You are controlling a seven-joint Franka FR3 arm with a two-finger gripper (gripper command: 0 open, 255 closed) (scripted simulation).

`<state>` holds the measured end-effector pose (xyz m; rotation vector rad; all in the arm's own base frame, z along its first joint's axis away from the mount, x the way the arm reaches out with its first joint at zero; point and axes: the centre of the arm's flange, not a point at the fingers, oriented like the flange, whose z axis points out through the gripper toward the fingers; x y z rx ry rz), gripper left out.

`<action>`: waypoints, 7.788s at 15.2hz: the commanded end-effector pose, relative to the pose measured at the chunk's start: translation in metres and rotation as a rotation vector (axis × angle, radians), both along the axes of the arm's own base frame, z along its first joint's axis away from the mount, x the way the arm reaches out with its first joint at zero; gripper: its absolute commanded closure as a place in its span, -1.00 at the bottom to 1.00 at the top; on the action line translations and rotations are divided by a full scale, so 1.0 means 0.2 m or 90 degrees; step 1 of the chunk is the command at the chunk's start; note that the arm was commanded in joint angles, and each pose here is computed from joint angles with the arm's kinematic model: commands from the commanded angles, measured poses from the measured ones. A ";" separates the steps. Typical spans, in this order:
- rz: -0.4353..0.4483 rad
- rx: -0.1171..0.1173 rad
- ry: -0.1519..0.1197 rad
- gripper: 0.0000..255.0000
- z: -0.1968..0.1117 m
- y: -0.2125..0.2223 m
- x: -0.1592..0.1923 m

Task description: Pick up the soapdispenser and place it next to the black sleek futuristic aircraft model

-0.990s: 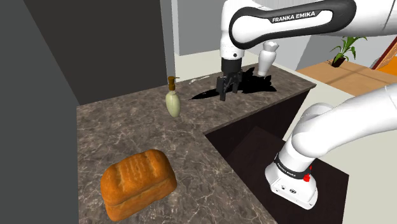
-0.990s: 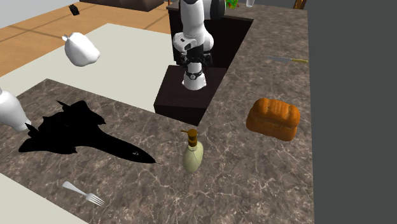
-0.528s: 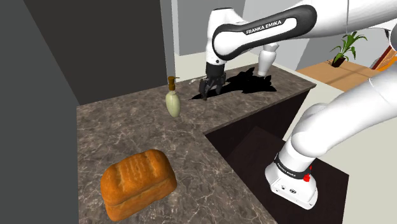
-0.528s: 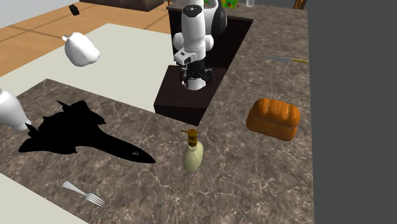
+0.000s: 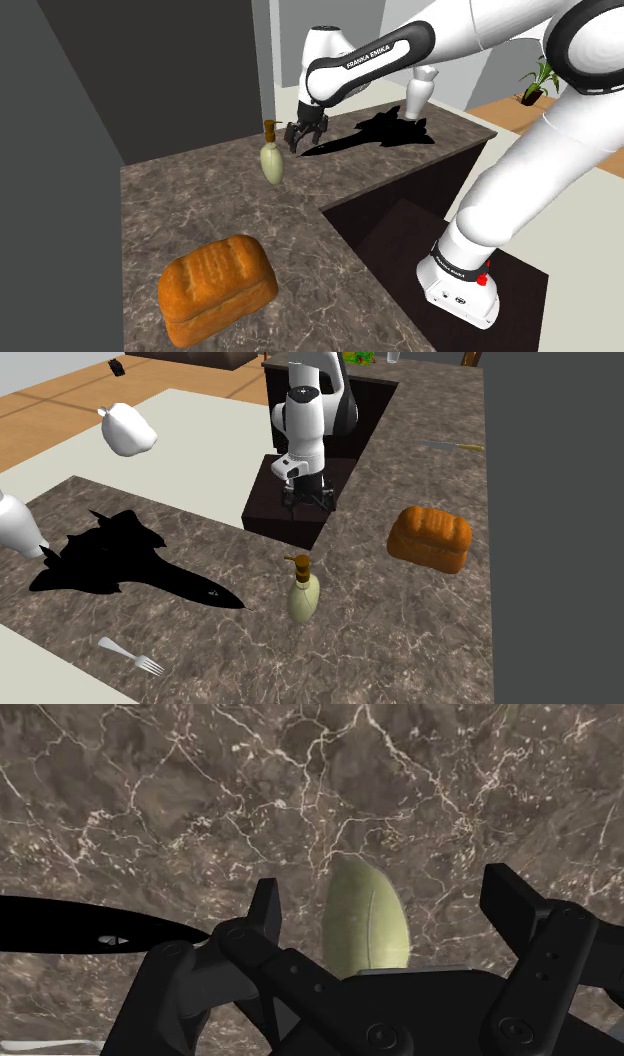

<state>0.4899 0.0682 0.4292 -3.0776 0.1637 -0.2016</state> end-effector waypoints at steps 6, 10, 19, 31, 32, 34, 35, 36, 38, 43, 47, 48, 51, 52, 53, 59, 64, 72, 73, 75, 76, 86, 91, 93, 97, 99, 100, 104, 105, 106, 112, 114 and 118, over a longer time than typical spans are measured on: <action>-0.031 0.003 -0.080 -1.00 -0.08 0.01 0.37; -0.047 0.005 -0.122 -1.00 -0.11 0.01 0.57; -0.047 0.005 -0.122 -1.00 -0.30 0.01 0.63; -0.047 0.005 -0.122 1.00 -0.30 0.01 0.63; -0.047 0.005 -0.122 1.00 -0.30 0.01 0.63; -0.047 0.005 -0.122 1.00 -0.30 0.01 0.63; -0.047 0.005 -0.122 1.00 -0.30 0.01 0.63; -0.047 0.005 -0.122 1.00 -0.27 0.01 0.63; -0.047 0.005 -0.122 1.00 -0.22 0.01 0.63; -0.047 0.005 -0.122 1.00 -0.09 0.01 0.63; -0.047 0.005 -0.122 1.00 0.02 0.01 0.63; -0.047 0.005 -0.122 1.00 0.05 0.01 0.63; -0.047 0.005 -0.122 1.00 0.12 0.01 0.63; -0.047 0.005 -0.122 1.00 0.15 0.01 0.63; -0.047 0.005 -0.122 1.00 0.18 0.01 0.63; -0.047 0.005 -0.122 1.00 0.34 0.01 0.63; -0.047 0.005 -0.122 1.00 0.47 0.01 0.63; -0.047 0.005 -0.122 1.00 0.68 0.01 0.63; -0.047 0.005 -0.122 1.00 0.71 0.01 0.63; -0.047 0.005 -0.122 1.00 0.76 0.01 0.63; -0.047 0.005 -0.122 1.00 0.78 0.01 0.63; -0.047 0.005 -0.122 1.00 1.05 0.01 0.63; -0.047 0.005 -0.122 1.00 1.18 0.01 0.63; -0.047 0.005 -0.122 1.00 1.23 0.01 0.63; -0.047 0.005 -0.122 1.00 1.34 0.01 0.63; -0.047 0.005 -0.122 1.00 1.36 -0.03 0.58; -0.047 0.005 -0.122 1.00 1.36 -0.07 0.53; -0.047 0.005 -0.122 1.00 1.36 -0.23 0.32; -0.047 0.005 -0.122 1.00 1.36 -0.27 0.27; -0.047 0.005 -0.122 1.00 1.36 -0.31 0.22; -0.047 0.005 -0.122 1.00 1.36 -0.56 -0.10; -0.047 0.005 -0.122 1.00 1.36 -0.64 -0.20; -0.047 0.005 -0.122 1.00 1.36 -0.80 -0.41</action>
